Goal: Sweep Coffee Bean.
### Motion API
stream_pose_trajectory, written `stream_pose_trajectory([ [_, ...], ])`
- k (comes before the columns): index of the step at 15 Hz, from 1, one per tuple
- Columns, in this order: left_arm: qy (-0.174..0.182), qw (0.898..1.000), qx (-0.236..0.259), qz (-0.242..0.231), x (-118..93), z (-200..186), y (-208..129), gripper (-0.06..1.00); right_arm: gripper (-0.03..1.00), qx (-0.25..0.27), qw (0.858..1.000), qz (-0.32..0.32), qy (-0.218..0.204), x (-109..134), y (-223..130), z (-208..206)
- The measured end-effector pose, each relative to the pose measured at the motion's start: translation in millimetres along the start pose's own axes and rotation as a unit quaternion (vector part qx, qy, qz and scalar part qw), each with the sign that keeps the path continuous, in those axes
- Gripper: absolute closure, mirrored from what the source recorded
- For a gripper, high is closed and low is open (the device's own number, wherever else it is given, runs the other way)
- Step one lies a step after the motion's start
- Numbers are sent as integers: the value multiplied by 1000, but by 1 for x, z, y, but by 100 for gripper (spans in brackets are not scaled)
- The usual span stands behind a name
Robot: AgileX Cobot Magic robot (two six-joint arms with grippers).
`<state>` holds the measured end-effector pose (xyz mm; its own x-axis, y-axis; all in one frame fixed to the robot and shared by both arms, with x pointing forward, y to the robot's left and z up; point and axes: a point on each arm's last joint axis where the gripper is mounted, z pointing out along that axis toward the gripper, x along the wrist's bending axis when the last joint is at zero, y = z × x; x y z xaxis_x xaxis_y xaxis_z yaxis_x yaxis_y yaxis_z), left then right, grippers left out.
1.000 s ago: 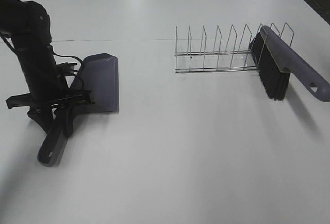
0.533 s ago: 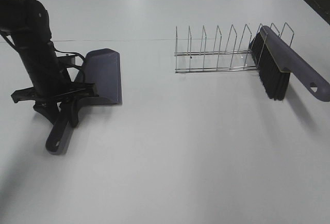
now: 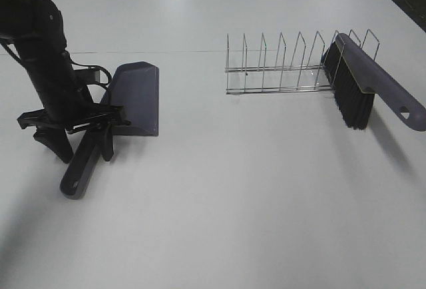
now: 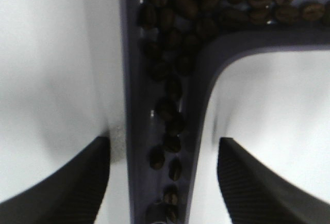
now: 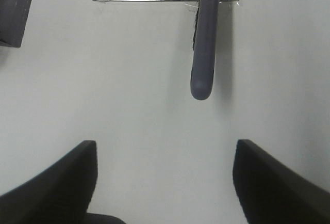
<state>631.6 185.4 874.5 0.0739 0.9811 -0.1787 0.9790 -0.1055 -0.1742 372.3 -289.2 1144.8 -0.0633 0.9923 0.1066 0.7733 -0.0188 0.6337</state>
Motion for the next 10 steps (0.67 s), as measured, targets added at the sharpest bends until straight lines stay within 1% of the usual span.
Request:
stream_pose_trajectory([
  [1, 0, 1000, 15, 5, 0, 0, -3, 23, 33, -17, 1000, -2, 0, 1, -20, -9],
  [2, 1, 1000, 24, 6, 0, -1, -5, 22, 33, -26, 1000, -4, 0, 2, -33, -13],
  [5, 2, 1000, 29, 10, -2, -17, -12, 22, 33, -17, 1000, -5, 0, 0, -74, -3],
  [7, 5, 1000, 23, 15, -4, -29, -15, 22, 33, -10, 1000, -13, 0, -1, -94, 4],
  [9, 12, 1000, 3, 24, -5, -46, -19, 22, 33, -1, 1000, -23, 4, -1, -118, 13],
  [10, 16, 999, -11, 28, -6, -57, -22, 22, 33, 2, 1000, -20, 13, 0, -129, 18],
])
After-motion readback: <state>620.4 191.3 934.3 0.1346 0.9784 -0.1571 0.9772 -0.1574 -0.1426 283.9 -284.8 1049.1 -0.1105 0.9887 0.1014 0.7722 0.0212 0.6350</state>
